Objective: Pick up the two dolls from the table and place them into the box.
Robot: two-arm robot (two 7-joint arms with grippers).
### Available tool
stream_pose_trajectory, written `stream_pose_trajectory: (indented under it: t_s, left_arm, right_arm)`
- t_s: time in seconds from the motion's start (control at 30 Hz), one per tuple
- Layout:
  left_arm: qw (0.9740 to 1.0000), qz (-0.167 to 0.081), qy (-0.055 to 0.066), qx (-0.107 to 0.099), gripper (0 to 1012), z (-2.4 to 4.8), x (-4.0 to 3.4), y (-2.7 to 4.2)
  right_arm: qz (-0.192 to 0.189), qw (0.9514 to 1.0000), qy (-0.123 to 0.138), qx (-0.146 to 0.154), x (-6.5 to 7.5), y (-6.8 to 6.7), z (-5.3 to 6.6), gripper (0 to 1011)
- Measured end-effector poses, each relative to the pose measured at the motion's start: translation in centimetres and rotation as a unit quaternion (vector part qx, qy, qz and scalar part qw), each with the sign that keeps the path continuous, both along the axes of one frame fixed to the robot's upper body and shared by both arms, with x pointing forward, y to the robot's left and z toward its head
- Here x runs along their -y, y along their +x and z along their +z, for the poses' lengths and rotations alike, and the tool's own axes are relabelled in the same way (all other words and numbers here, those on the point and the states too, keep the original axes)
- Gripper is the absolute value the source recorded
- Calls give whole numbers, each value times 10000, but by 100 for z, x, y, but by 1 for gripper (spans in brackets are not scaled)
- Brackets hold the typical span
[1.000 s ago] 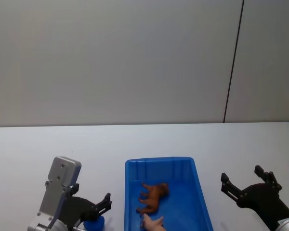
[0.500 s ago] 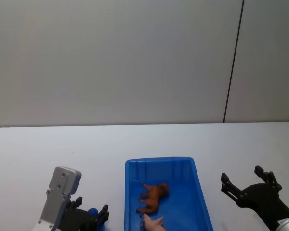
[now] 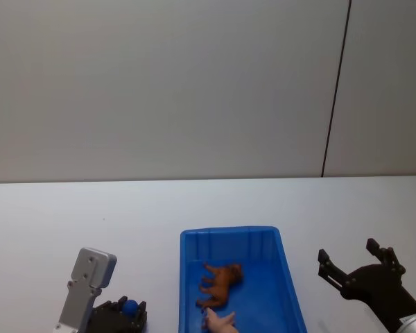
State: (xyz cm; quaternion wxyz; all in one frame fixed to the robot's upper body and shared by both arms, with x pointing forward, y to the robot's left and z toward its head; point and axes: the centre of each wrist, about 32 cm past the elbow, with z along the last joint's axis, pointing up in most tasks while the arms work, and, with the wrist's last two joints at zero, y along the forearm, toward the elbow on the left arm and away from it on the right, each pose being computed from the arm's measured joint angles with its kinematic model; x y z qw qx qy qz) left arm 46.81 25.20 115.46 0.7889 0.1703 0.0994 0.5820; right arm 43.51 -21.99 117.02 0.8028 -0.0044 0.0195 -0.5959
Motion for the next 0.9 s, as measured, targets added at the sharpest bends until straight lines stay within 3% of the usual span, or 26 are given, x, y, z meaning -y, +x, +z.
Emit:
stream_pose_trajectory:
  t_s: [0.23, 0.4, 0.63, 0.9]
  left_arm:
    - [10000, 5, -28, 32, 281, -6, 3, 2]
    - [9998, -20, -48, 182, 248, 20, 10, 10]
    - [9983, -145, -73, 554, 215, 135, 32, 51]
    - [9930, -492, -129, 1063, 178, 329, 67, 130]
  right_arm:
    - [0, 10000, 0, 0, 0, 0, 0, 1001]
    - [0, 10000, 0, 0, 0, 0, 0, 1001]
    - [0, 10000, 0, 0, 0, 0, 0, 1001]
    - [0, 10000, 0, 0, 0, 0, 0, 1001]
